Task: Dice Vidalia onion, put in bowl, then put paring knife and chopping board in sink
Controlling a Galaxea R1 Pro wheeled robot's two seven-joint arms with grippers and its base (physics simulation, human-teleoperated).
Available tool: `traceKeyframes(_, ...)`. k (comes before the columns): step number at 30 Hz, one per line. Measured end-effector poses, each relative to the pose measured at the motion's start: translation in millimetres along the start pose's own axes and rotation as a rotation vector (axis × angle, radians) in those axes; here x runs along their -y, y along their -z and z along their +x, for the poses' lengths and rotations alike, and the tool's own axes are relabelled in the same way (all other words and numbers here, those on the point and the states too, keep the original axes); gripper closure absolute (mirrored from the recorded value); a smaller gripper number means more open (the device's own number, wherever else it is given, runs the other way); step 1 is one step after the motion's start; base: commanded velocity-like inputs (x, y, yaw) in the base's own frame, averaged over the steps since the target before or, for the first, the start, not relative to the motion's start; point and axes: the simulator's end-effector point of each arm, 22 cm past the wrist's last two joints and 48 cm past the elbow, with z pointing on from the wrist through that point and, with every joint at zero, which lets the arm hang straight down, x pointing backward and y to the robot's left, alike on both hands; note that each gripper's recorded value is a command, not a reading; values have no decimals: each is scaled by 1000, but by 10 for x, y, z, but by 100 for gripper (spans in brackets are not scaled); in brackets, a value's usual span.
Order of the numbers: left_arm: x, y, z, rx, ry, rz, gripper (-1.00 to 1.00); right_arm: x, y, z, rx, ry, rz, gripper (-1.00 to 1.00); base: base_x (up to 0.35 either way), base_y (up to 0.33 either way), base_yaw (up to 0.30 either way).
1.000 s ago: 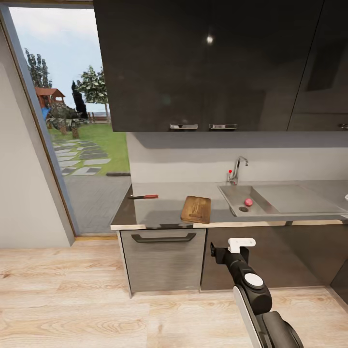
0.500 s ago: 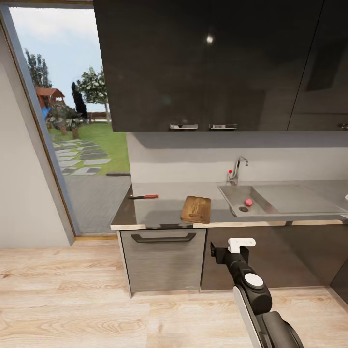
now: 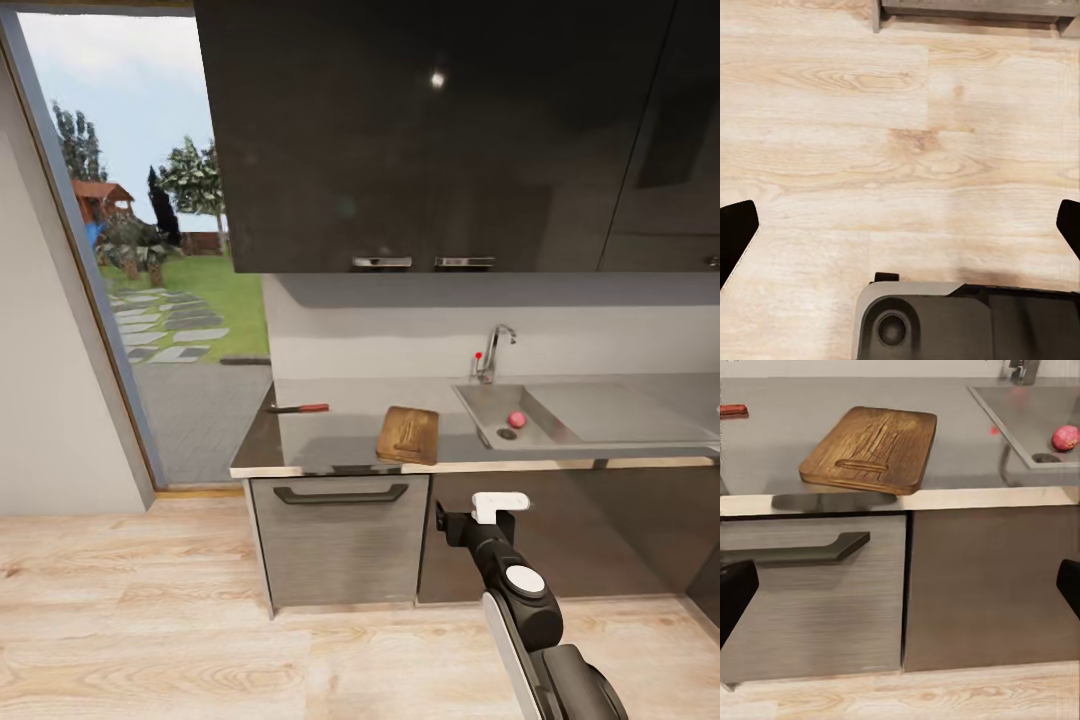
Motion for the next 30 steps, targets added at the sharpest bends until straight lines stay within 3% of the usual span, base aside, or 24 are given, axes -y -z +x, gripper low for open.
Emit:
traceKeyframes(21,2,2,8,-2,1,2,-100,20,1,-3,1,2,6,-100,221,209,0)
traceKeyframes(30,-1,5,41,-9,1,1,-100,151,9,-17,5,-2,65,-100,132,298,-13)
